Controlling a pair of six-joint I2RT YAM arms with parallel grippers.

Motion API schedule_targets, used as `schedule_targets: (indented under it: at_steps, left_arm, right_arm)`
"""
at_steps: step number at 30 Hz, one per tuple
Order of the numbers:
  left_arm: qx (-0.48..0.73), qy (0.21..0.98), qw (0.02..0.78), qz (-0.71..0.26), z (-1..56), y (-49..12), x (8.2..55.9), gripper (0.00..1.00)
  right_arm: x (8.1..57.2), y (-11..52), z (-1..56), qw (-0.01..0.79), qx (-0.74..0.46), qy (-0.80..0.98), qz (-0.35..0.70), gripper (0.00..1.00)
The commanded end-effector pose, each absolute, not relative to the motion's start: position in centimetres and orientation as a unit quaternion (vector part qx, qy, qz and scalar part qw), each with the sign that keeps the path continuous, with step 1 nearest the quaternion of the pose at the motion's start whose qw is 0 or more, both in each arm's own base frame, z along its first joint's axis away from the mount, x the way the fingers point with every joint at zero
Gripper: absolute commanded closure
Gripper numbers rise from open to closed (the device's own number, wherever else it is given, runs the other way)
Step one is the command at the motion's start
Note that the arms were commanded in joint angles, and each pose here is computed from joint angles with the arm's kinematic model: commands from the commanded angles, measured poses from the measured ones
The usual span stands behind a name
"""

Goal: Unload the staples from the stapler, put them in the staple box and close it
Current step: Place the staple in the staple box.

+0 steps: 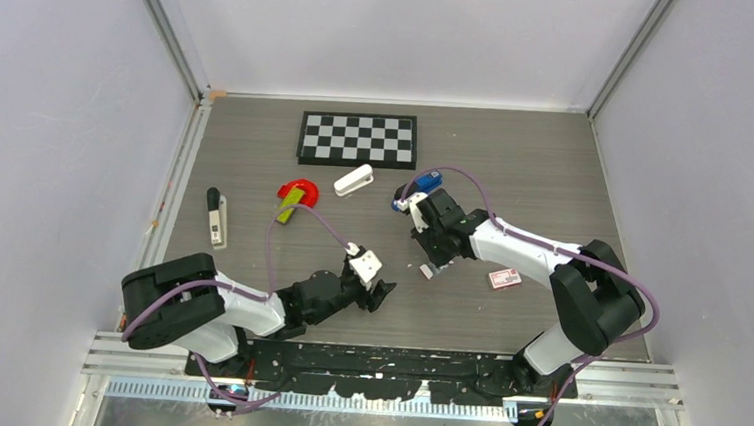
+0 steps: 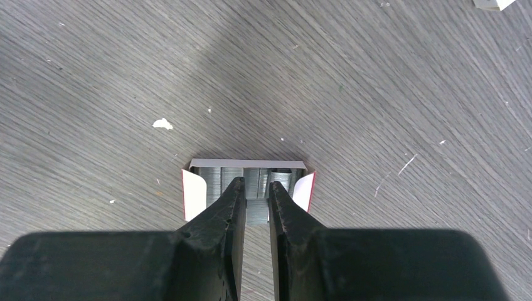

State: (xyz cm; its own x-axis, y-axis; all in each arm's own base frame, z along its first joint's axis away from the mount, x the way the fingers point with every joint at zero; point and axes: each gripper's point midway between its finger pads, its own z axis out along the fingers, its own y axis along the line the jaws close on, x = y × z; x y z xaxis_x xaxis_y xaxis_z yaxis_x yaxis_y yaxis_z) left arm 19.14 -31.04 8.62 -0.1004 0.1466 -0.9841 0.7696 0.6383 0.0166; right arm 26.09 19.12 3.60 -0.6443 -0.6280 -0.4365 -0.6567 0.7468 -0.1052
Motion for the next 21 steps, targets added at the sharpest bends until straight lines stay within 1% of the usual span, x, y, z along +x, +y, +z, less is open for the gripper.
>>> schedule_targets:
  at_steps: [1,21]
  left_arm:
    - [0.318,0.679,0.597,-0.284,10.14,-31.32,19.00,0.38]
    - [0.320,0.679,0.595,-0.287,10.11,-31.50,18.97,0.37]
  right_arm:
    - [28.05,19.98,5.60,0.274,-0.351,0.895,0.026,0.82]
    - [27.15,20.89,4.90,0.254,-0.359,0.897,0.048,0.82]
